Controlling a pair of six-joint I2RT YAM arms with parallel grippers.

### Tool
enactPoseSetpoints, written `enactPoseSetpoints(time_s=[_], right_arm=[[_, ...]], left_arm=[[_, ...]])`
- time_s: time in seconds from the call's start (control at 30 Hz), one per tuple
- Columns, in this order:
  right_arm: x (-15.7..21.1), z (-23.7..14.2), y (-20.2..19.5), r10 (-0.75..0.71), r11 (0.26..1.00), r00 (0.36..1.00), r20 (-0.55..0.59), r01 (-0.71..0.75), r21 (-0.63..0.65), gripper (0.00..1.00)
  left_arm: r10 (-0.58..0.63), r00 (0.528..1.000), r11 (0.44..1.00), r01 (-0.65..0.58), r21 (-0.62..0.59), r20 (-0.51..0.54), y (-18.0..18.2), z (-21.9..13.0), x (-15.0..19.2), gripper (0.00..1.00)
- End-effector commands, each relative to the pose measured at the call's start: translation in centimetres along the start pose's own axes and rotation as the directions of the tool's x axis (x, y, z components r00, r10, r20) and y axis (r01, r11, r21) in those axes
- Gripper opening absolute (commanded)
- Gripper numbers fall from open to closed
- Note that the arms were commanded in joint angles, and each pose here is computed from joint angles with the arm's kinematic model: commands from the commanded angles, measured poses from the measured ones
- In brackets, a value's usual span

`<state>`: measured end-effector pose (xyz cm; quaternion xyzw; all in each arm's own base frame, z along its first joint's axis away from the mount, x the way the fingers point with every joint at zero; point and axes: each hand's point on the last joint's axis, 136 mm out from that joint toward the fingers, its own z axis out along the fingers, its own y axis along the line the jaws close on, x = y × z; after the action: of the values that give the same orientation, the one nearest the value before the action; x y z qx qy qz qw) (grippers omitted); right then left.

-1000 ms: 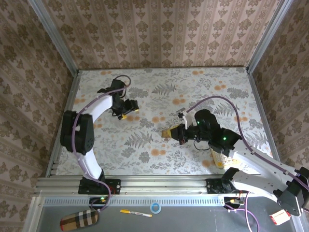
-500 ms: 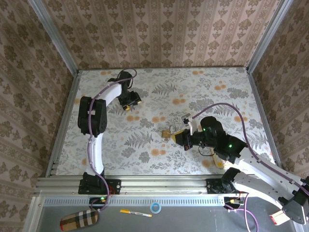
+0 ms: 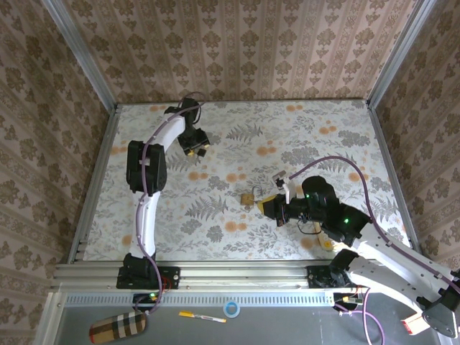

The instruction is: Unlock with the key

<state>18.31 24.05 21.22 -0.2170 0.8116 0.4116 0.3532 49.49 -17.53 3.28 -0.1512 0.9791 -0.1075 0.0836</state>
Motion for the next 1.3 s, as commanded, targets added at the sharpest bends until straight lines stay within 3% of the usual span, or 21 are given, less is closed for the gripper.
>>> enactPoseSetpoints(time_s=[0.0,0.2,0.47,0.73,1.03,1.27], right_arm=[[0.5,0.0,-0.1,0.017,1.000,1.000,-0.012,-0.018,-0.009,0.00],[0.6,0.0,-0.1,0.016,1.000,1.000,-0.017,-0.016,-0.005,0.00],[0.6,-0.1,-0.1,0.019,1.000,1.000,-0.010,-0.019,-0.010,0.00],[0.8,-0.2,-0.2,0.009,1.000,1.000,-0.018,-0.009,-0.002,0.00],[1.1,-0.5,-0.1,0.006,1.000,1.000,-0.011,-0.006,-0.011,0.00],[1.4,-0.2,-0.2,0.008,1.000,1.000,-0.023,-0.008,-0.017,0.00]], left_arm=[[0.056,0.998,0.998,-0.056,-0.038,-0.018,0.1,-0.2,0.4,0.58],[0.082,0.995,0.996,-0.083,-0.028,-0.050,-0.7,0.1,1.7,0.60],[0.095,0.995,0.988,-0.099,-0.117,-0.032,2.0,-2.8,2.6,0.74],[0.119,0.989,0.976,-0.134,-0.171,-0.092,2.0,-1.1,3.4,0.74],[0.051,0.998,0.993,-0.055,-0.101,-0.045,0.4,-0.6,2.4,0.74],[-0.036,0.998,0.990,0.028,-0.135,-0.052,1.4,0.5,2.2,0.74]])
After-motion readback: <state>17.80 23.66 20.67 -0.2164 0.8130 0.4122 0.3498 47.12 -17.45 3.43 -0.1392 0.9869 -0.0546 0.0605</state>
